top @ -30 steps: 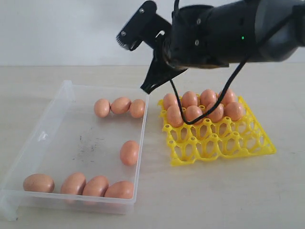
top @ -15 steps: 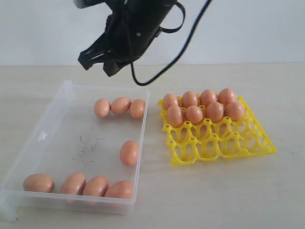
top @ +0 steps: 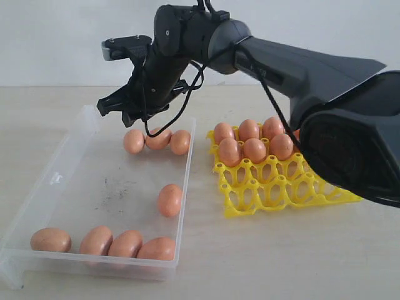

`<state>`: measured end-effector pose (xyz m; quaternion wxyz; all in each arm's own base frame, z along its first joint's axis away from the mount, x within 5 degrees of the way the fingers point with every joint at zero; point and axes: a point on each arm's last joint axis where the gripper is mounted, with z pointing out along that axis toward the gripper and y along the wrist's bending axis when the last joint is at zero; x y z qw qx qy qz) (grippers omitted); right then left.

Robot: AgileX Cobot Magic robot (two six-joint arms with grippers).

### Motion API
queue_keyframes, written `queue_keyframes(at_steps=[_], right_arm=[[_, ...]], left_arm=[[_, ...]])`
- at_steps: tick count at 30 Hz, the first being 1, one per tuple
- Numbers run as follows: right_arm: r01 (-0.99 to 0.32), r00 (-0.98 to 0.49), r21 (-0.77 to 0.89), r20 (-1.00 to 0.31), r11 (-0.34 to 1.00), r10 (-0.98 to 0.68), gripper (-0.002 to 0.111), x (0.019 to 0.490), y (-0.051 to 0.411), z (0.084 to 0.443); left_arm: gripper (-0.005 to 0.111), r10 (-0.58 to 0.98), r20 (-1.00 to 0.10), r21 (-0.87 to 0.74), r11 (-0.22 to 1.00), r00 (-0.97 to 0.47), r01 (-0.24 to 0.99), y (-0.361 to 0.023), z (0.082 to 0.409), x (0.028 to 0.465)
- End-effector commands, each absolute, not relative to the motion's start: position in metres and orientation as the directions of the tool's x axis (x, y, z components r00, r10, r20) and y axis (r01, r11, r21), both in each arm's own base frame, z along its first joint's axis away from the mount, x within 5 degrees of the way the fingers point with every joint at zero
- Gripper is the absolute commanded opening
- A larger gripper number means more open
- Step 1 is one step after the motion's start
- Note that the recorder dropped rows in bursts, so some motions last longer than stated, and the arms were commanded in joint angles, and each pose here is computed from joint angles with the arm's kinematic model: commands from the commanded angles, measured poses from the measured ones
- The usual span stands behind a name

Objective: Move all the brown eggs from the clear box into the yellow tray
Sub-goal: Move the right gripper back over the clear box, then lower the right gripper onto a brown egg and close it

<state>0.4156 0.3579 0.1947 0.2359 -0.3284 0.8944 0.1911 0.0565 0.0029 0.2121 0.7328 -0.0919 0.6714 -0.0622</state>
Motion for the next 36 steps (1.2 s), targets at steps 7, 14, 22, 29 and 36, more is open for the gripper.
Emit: queue_keyframes(at_steps=[7, 14, 22, 29, 36], right_arm=[[-0.631, -0.677, 0.195, -0.612, 0.751, -0.409, 0.062, 0.433, 0.364, 0.162], [-0.629, -0.662, 0.185, -0.637, 0.755, -0.396, 0.062, 0.436, 0.366, 0.156], [-0.628, -0.679, 0.169, -0.597, 0.760, -0.428, 0.062, 0.435, 0.368, 0.130], [-0.640, -0.683, 0.149, -0.560, 0.754, -0.468, 0.062, 0.430, 0.371, 0.117], [-0.637, -0.683, 0.141, -0.559, 0.758, -0.469, 0.059, 0.430, 0.371, 0.117]], left_arm=[[0.004, -0.214, -0.972, -0.217, 0.976, 0.095, -0.027, 0.003, 0.213, 0.056], [0.004, -0.214, -0.972, -0.217, 0.976, 0.095, -0.027, 0.003, 0.213, 0.056], [0.004, -0.214, -0.972, -0.217, 0.976, 0.095, -0.027, 0.003, 0.213, 0.056], [0.004, -0.214, -0.972, -0.217, 0.976, 0.095, -0.027, 0.003, 0.213, 0.056], [0.004, -0.214, -0.972, -0.217, 0.976, 0.095, -0.027, 0.003, 0.213, 0.056]])
